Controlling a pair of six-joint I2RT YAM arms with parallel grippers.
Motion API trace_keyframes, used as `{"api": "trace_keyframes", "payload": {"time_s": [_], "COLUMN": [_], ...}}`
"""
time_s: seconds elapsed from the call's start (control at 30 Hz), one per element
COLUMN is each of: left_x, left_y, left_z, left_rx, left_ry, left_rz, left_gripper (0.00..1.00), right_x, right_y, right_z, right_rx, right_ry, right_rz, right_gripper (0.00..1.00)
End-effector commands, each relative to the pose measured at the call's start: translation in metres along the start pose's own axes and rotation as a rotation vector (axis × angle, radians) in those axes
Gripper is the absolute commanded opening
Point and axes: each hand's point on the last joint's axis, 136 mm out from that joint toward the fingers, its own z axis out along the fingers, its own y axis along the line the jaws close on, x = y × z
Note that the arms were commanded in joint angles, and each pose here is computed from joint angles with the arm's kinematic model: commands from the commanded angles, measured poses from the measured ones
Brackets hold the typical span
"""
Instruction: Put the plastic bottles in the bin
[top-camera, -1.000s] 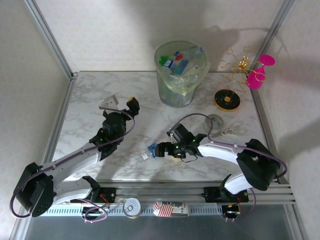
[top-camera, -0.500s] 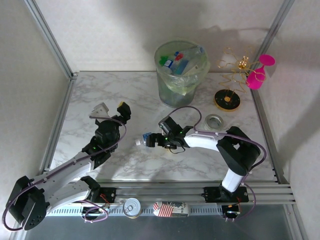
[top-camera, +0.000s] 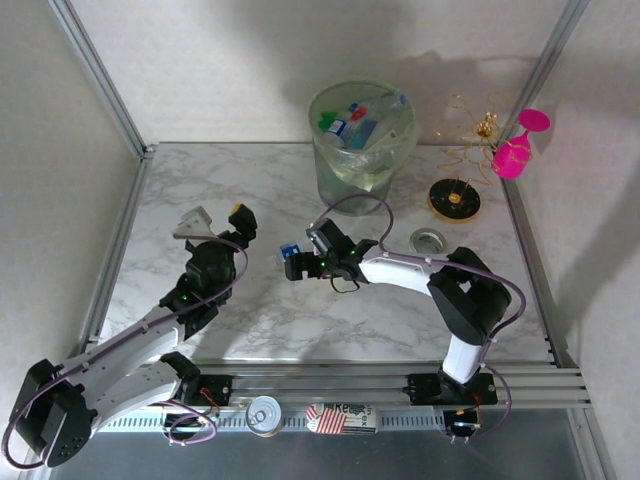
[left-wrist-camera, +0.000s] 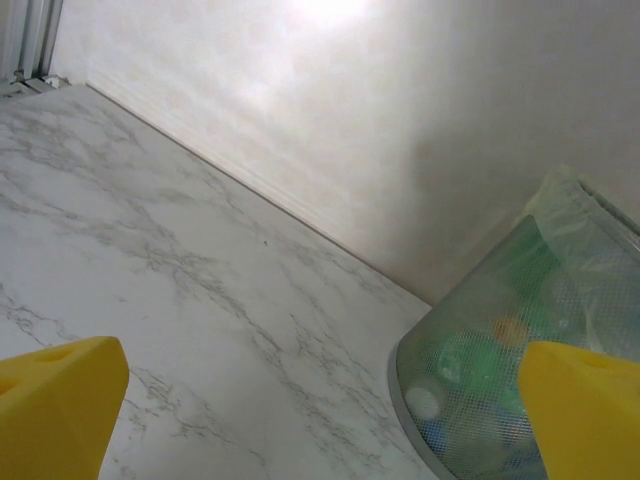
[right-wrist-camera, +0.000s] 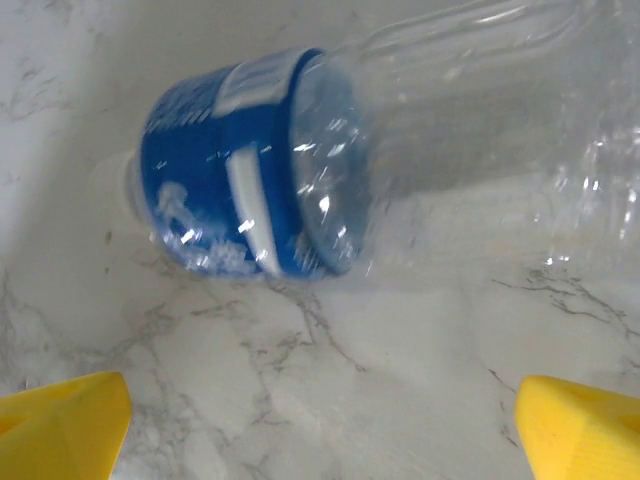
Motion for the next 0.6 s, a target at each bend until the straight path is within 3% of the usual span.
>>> {"api": "trace_keyframes", "payload": {"time_s": [0.0,0.27,0.57], "left_x": [-0.006,-0.019,-0.022], "left_y": [0.013,0.016,0.020], "left_z": [-0.003,-0.004,-0.008], "left_rx": [-0.043,-0.051,-0.059], "left_ry": [-0.026,-0.067,-0.064], "left_rz": [-0.001,-0.022,-0.030], "left_gripper": [1.00,1.00,1.00], "right_x": [-0.034,-0.088,-0.123], "right_y": [0.030,0.041,0.055], "right_z": [-0.031,-0.009,0.051], "right_rx": [-0.052,0.039,-0.104], "right_ry": [-0.074,-0.177,-0.135], "right_rz": [-0.187,-0.534,-0.751], "right_gripper": [0.99,0.99,0.99]}}
